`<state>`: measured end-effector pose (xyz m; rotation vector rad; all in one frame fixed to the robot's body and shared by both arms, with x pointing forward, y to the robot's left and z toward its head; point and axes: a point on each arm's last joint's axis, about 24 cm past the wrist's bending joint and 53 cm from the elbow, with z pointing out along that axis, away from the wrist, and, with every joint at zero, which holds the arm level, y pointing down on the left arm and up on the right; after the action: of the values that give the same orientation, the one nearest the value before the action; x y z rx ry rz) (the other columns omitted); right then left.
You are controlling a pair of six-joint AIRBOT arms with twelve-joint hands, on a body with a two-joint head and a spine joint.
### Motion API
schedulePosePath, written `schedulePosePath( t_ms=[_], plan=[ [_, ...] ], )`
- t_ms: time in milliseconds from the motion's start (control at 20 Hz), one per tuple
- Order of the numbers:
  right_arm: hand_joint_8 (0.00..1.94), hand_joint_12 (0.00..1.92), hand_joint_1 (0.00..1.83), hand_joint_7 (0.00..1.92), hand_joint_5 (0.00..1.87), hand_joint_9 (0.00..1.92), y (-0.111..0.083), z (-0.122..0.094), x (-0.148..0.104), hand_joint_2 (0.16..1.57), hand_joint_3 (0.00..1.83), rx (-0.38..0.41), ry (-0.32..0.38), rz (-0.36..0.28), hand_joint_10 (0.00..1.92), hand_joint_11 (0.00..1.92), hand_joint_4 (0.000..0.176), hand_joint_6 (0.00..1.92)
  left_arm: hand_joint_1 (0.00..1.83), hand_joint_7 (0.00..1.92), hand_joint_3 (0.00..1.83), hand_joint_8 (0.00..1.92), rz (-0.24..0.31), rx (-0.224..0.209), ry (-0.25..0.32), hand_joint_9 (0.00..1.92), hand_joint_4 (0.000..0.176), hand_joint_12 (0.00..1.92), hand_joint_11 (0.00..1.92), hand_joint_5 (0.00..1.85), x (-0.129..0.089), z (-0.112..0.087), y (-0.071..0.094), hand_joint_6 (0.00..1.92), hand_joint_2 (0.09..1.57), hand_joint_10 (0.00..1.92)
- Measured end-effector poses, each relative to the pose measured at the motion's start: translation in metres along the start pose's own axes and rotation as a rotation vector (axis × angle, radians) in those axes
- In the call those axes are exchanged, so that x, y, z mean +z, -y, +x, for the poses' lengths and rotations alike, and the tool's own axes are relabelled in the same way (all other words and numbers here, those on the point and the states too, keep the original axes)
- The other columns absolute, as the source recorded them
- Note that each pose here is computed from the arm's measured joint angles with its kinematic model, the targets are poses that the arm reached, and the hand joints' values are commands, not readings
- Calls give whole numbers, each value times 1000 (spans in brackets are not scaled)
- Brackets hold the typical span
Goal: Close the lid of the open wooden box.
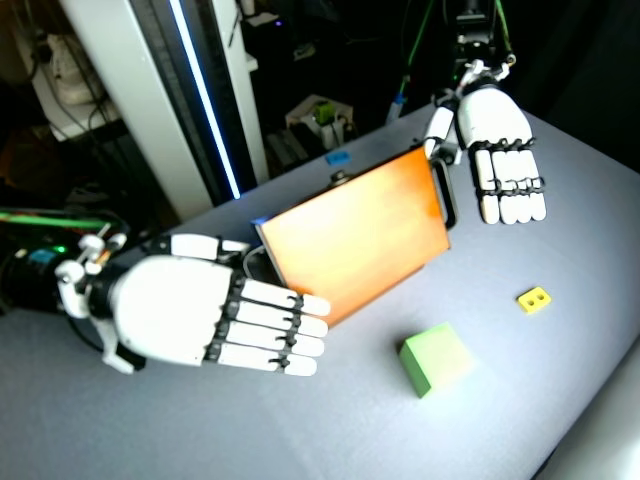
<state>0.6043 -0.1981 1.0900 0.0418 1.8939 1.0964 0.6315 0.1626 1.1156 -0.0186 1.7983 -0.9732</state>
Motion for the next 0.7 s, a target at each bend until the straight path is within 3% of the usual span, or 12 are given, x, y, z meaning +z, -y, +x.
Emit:
schedulePosePath(
  t_ms=[250,400,600,650,700],
  plan=[
    [0,24,231,57,96,39,3,1,-2,1353,1,9,-5,8,3,173,13,0,0,71,1,11,-6,-4,-9,56,0,30,62,113,-2,4,-3,15,1270,16],
    [1,23,272,18,56,23,2,0,-6,1346,0,5,-6,12,4,171,49,0,0,76,12,10,-13,-4,-30,58,0,21,38,120,-8,11,-4,14,1297,13],
    [0,18,305,0,4,0,2,5,-9,1278,0,8,-23,19,0,154,73,0,0,105,8,1,-24,-1,-41,114,0,41,61,111,-11,14,-7,0,1330,6],
    [0,25,285,0,0,2,1,4,-9,1250,0,5,-23,18,0,169,86,0,0,116,1,5,-25,-2,-40,121,0,44,65,107,-12,14,-8,0,1317,8],
    [0,9,311,0,0,0,0,2,-11,1233,0,2,-21,19,0,132,84,0,0,98,1,0,-27,-3,-42,108,0,36,43,92,-13,14,-9,0,1316,2]
  ],
)
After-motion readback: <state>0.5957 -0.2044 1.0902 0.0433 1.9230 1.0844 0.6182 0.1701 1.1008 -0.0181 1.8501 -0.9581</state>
